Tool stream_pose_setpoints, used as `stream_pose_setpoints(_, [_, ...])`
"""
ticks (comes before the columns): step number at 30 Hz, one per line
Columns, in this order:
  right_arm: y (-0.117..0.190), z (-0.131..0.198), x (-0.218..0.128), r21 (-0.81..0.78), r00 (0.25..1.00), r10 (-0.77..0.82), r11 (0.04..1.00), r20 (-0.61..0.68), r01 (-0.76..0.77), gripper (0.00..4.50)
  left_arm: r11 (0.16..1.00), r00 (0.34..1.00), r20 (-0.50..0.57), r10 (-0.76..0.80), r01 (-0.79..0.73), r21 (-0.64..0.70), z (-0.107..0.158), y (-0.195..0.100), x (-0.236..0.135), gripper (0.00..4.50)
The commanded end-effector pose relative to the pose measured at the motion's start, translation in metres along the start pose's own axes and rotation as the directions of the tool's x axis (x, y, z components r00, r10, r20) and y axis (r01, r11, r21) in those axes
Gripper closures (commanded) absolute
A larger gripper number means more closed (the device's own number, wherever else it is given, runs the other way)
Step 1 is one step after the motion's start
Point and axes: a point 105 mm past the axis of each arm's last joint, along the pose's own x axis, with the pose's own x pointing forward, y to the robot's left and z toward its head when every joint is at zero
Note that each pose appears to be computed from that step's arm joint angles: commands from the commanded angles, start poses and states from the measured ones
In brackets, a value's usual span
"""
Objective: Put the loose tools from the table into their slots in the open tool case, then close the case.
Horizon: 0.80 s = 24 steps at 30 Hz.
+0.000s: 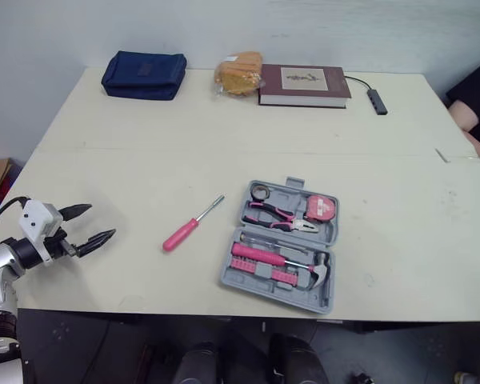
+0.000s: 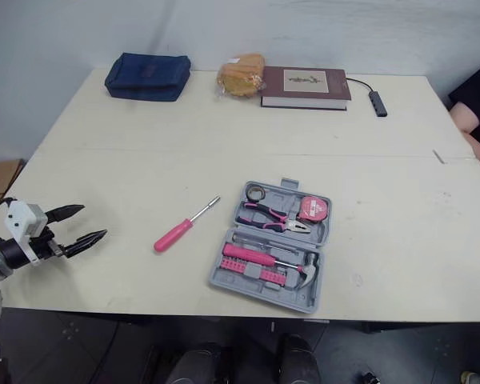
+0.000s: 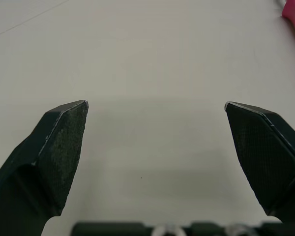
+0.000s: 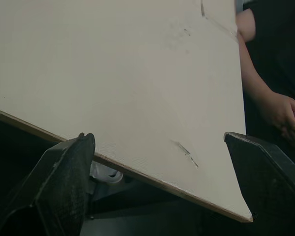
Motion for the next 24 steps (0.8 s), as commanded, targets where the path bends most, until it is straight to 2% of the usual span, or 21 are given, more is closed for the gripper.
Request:
stream_pose_setpoints(1, [0.010,0.022,0.013,-0.038,0.990,0.063,0.998,0.127,-0.058,0.13,0.998,0.998,0.044,-0.049,0.047,0.029,0.016,-0.008,0.008,0.00])
stream_pose_setpoints(5, [0.036,0.067,0.049,-0.029,0.925,0.175,0.984,0.337,-0.175,0.13,0.990,0.988,0.069,-0.141,0.141,-0.007,0.031,-0.033,0.029,0.00])
stream_pose_setpoints(6, [0.045,0.085,0.060,-0.039,0.890,0.217,0.975,0.401,-0.220,0.13,0.986,0.985,0.063,-0.158,0.161,-0.043,0.035,-0.041,0.036,0.00])
stream_pose_setpoints(9, [0.061,0.115,0.074,-0.064,0.823,0.275,0.958,0.498,-0.281,0.13,0.974,0.979,0.040,-0.198,0.201,-0.101,0.041,-0.058,0.046,0.00])
stream_pose_setpoints(12, [0.099,0.152,0.081,-0.133,0.697,0.416,0.896,0.584,-0.423,0.13,0.974,0.982,0.013,-0.190,0.190,-0.120,0.045,-0.074,0.056,0.00])
stream_pose_setpoints(18, [0.137,0.178,0.083,-0.238,0.566,0.549,0.813,0.615,-0.531,0.13,0.975,0.989,-0.059,-0.139,0.126,-0.182,0.037,-0.101,0.070,0.00])
stream_pose_setpoints(20, [0.149,0.182,0.084,-0.269,0.523,0.591,0.780,0.615,-0.565,0.13,0.980,0.986,-0.107,-0.131,0.112,-0.162,0.033,-0.112,0.078,0.00])
stream_pose_setpoints(24, [0.154,0.183,0.089,-0.264,0.516,0.589,0.778,0.621,-0.571,0.13,0.985,0.984,-0.153,-0.087,0.062,-0.160,0.026,-0.118,0.090,0.00])
